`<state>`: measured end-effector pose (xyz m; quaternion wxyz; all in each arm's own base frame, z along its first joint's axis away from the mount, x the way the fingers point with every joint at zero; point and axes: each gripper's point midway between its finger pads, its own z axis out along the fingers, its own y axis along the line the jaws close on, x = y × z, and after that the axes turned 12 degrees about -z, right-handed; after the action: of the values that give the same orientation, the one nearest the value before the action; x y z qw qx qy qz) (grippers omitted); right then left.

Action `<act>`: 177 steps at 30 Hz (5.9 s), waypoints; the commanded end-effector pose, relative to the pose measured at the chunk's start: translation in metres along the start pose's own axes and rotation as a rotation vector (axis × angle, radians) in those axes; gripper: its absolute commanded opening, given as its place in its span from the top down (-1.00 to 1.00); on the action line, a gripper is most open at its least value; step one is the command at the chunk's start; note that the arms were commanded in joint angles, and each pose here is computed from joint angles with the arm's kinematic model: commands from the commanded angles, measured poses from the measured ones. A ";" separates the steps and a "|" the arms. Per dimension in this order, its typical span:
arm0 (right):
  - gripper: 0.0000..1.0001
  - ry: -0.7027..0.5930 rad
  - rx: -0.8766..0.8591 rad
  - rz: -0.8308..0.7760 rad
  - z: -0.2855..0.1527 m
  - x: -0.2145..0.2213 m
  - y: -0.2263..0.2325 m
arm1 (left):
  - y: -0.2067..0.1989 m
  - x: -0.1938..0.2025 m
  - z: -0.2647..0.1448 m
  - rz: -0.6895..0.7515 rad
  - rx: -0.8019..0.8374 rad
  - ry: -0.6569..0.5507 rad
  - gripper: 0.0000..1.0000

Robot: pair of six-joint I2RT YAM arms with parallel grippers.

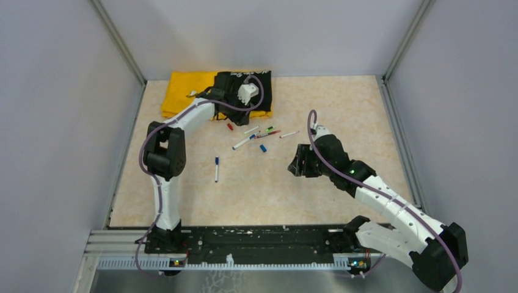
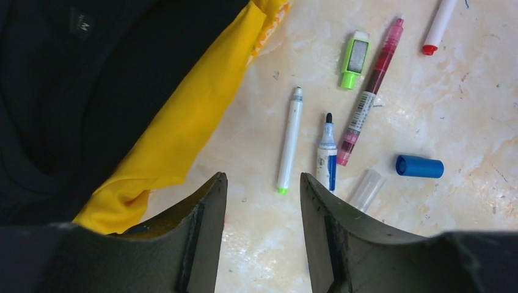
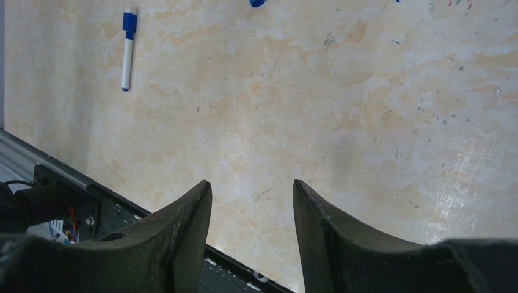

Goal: Insert the pens into the pen caps
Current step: Pick up the pen from the center of the board, then insert the pen cap onto the pen.

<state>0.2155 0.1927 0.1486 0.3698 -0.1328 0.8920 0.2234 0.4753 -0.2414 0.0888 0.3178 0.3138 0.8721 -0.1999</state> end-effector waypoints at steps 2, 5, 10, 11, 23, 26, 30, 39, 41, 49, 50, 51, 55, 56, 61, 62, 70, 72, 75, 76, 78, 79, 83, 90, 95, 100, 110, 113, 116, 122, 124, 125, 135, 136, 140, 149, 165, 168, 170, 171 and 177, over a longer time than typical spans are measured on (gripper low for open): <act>-0.02 -0.040 -0.014 -0.001 -0.001 -0.016 0.005 | -0.012 0.022 0.017 0.038 0.043 0.060 -0.04; -0.02 -0.045 -0.013 0.000 -0.001 -0.018 0.005 | -0.013 0.029 0.022 0.043 0.045 0.078 0.00; -0.01 -0.040 -0.013 -0.001 0.000 -0.017 0.005 | -0.013 0.038 0.031 0.051 0.046 0.106 0.02; -0.01 -0.040 -0.013 0.000 0.000 -0.017 0.006 | -0.014 0.040 0.032 0.055 0.047 0.110 0.02; -0.01 -0.038 -0.011 0.007 -0.003 -0.014 0.005 | -0.013 0.055 0.044 0.065 0.033 0.151 0.07; -0.01 -0.039 -0.012 0.009 -0.003 -0.015 0.005 | -0.010 0.057 0.046 0.065 0.025 0.159 0.09; -0.01 -0.038 -0.011 0.008 -0.003 -0.014 0.004 | -0.010 0.062 0.049 0.061 0.031 0.168 0.15; -0.01 -0.037 -0.011 0.007 -0.002 -0.013 0.004 | -0.017 0.069 0.054 0.056 0.058 0.190 0.45; -0.01 -0.038 -0.011 0.007 -0.002 -0.014 0.004 | -0.017 0.068 0.053 0.056 0.055 0.190 0.66; -0.01 -0.056 -0.021 0.012 -0.003 -0.019 0.007 | -0.015 0.045 0.039 0.048 0.018 0.138 0.86; -0.01 -0.068 -0.025 0.020 -0.004 -0.021 0.008 | -0.017 0.038 0.035 0.044 0.015 0.122 0.86; -0.01 -0.084 -0.025 0.029 -0.004 -0.025 0.009 | -0.019 0.028 0.027 0.039 0.016 0.096 0.86; -0.01 -0.195 0.000 0.133 -0.007 -0.046 0.007 | -0.035 -0.007 0.003 0.005 0.048 -0.004 0.84; -0.01 -0.245 0.006 0.176 -0.009 -0.055 0.006 | -0.040 -0.015 -0.004 -0.003 0.054 -0.027 0.83; 0.00 -0.533 -0.060 0.368 -0.031 -0.099 0.008 | -0.074 -0.042 -0.038 -0.101 0.161 -0.136 0.72; 0.01 -0.586 -0.070 0.402 -0.035 -0.106 0.006 | -0.084 -0.045 -0.045 -0.122 0.201 -0.152 0.70; 0.03 -0.696 0.019 0.472 -0.037 -0.123 -0.014 | -0.165 -0.031 -0.078 -0.221 0.425 -0.183 0.67; 0.03 -0.690 0.007 0.469 -0.034 -0.124 -0.012 | -0.181 -0.022 -0.080 -0.244 0.455 -0.167 0.67; 0.02 -0.667 -0.026 0.464 -0.026 -0.121 -0.005 | -0.200 -0.011 -0.082 -0.251 0.480 -0.152 0.67; 0.01 -0.652 -0.031 0.468 -0.021 -0.119 -0.004 | -0.206 -0.009 -0.083 -0.254 0.487 -0.146 0.67; -0.01 -0.630 -0.034 0.478 -0.015 -0.115 -0.004 | -0.218 -0.005 -0.084 -0.253 0.504 -0.138 0.67; -0.01 -0.616 -0.036 0.479 -0.011 -0.113 -0.003 | -0.222 -0.004 -0.084 -0.252 0.506 -0.135 0.67; -0.02 -0.567 -0.014 0.485 -0.001 -0.106 -0.005 | -0.230 0.000 -0.083 -0.248 0.500 -0.125 0.67; -0.02 -0.526 -0.025 0.519 0.011 -0.098 -0.003 | -0.236 -0.001 -0.085 -0.240 0.507 -0.127 0.67; -0.01 -0.512 -0.064 0.532 0.017 -0.098 0.004 | -0.242 0.000 -0.084 -0.235 0.523 -0.120 0.67; 0.03 -0.486 -0.081 0.545 0.025 -0.095 0.008 | -0.247 -0.001 -0.085 -0.227 0.530 -0.120 0.68; 0.33 -0.475 -0.050 0.572 0.032 -0.093 0.002 | -0.256 0.001 -0.087 -0.213 0.557 -0.109 0.68; 0.43 -0.471 -0.049 0.577 0.035 -0.092 0.002 | -0.257 0.002 -0.087 -0.209 0.560 -0.105 0.68; 0.51 -0.469 -0.056 0.580 0.036 -0.092 0.003 | -0.259 0.003 -0.088 -0.202 0.564 -0.104 0.68; 0.77 -0.472 -0.070 0.578 0.036 -0.093 0.005 | -0.259 0.005 -0.088 -0.197 0.561 -0.103 0.56; 0.85 -0.475 -0.079 0.577 0.035 -0.094 0.007 | -0.259 0.007 -0.087 -0.199 0.560 -0.097 0.43; 0.89 -0.475 -0.084 0.575 0.035 -0.094 0.008 | -0.259 0.006 -0.086 -0.198 0.558 -0.098 0.36; 1.00 -0.465 -0.151 0.550 0.034 -0.095 0.020 | -0.261 0.002 -0.084 -0.200 0.556 -0.106 0.33; 1.00 -0.463 -0.155 0.548 0.035 -0.095 0.020 | -0.261 0.002 -0.084 -0.200 0.555 -0.108 0.36; 1.00 -0.457 -0.169 0.543 0.035 -0.094 0.023 | -0.261 0.002 -0.083 -0.207 0.553 -0.109 0.51; 0.54 -0.459 -0.167 0.500 0.031 -0.095 0.024 | -0.244 0.001 -0.078 -0.217 0.443 -0.129 0.89; 0.09 -0.444 0.105 0.285 0.016 -0.109 -0.010 | -0.156 -0.016 -0.108 -0.266 0.205 -0.303 1.00; 0.09 -0.399 0.150 0.257 0.025 -0.108 -0.014 | -0.139 -0.019 -0.123 -0.266 0.158 -0.362 1.00; 0.09 -0.373 0.168 0.246 0.034 -0.111 -0.015 | -0.130 -0.018 -0.130 -0.262 0.110 -0.388 1.00; 0.09 -0.359 0.178 0.245 0.040 -0.113 -0.015 | -0.129 -0.018 -0.133 -0.257 0.096 -0.397 1.00; 0.09 -0.282 0.215 0.253 0.082 -0.125 -0.012 | -0.119 -0.018 -0.146 -0.238 0.026 -0.418 1.00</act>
<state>0.3310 0.2206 0.1736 0.4659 0.0518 0.8605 0.1996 0.3378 -0.2640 0.2137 0.4300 0.1632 0.8233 -0.3328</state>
